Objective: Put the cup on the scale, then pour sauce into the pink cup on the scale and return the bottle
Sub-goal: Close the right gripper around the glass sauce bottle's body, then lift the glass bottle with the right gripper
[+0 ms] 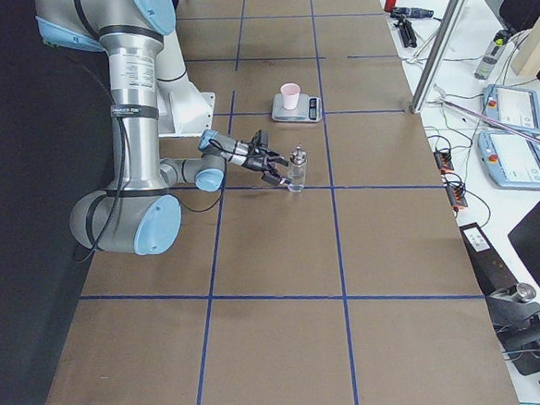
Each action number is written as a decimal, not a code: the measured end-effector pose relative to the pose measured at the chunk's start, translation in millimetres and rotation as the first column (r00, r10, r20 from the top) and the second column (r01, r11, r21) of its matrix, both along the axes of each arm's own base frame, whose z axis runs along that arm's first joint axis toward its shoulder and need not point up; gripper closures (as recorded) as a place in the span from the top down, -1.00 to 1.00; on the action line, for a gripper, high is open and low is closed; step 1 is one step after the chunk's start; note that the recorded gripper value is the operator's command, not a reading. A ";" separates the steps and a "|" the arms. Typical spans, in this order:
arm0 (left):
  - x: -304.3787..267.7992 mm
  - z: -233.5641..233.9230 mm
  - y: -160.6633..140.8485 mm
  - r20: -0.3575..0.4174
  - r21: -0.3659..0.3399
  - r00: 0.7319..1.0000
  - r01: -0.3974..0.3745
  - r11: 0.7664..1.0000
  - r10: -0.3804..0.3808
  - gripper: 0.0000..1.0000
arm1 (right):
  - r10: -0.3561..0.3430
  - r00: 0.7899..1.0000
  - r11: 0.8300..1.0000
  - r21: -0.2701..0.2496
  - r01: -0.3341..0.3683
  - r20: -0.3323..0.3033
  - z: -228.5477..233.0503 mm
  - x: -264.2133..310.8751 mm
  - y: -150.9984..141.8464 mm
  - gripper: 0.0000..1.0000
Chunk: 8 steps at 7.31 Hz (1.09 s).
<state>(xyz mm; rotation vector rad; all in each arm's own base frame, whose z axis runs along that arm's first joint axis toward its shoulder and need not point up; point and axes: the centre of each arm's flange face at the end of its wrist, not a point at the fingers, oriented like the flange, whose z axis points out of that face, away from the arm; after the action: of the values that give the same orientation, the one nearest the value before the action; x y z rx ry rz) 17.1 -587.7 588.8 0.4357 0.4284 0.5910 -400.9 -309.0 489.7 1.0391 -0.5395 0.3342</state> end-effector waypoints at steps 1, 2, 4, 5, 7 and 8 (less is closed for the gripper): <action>-0.1 -0.4 0.0 0.001 0.002 1.000 0.000 1.000 0.000 1.00 | 0.008 1.000 1.000 0.000 -0.008 -0.003 0.8 2.4 -3.7 1.00; -0.3 -0.6 0.1 0.001 0.005 1.000 -0.002 1.000 0.002 1.00 | 0.015 1.000 1.000 0.000 -0.015 -0.005 1.8 3.2 -6.6 1.00; -1.0 -0.1 0.8 0.002 0.009 1.000 -0.006 1.000 0.006 1.00 | 0.022 1.000 1.000 -0.002 -0.022 -0.011 5.1 3.4 -10.5 1.00; -1.0 -0.1 0.9 0.002 0.010 1.000 -0.007 1.000 0.007 1.00 | 0.026 1.000 1.000 -0.004 -0.026 -0.013 6.1 4.7 -12.6 1.00; -1.1 -0.6 1.0 0.001 0.011 1.000 -0.007 1.000 0.007 1.00 | 0.029 1.000 1.000 -0.006 -0.029 -0.009 4.9 1.3 -16.2 1.00; -1.1 -0.5 1.2 0.001 0.011 1.000 -0.007 1.000 0.007 1.00 | 0.031 1.000 1.000 -0.005 -0.031 -0.006 4.2 -5.9 -18.9 1.00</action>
<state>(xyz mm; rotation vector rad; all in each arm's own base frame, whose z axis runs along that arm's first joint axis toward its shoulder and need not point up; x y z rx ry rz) 16.0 -586.5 588.4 0.4444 0.4257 0.6007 -406.8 -327.8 493.9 1.0437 -0.5171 0.3590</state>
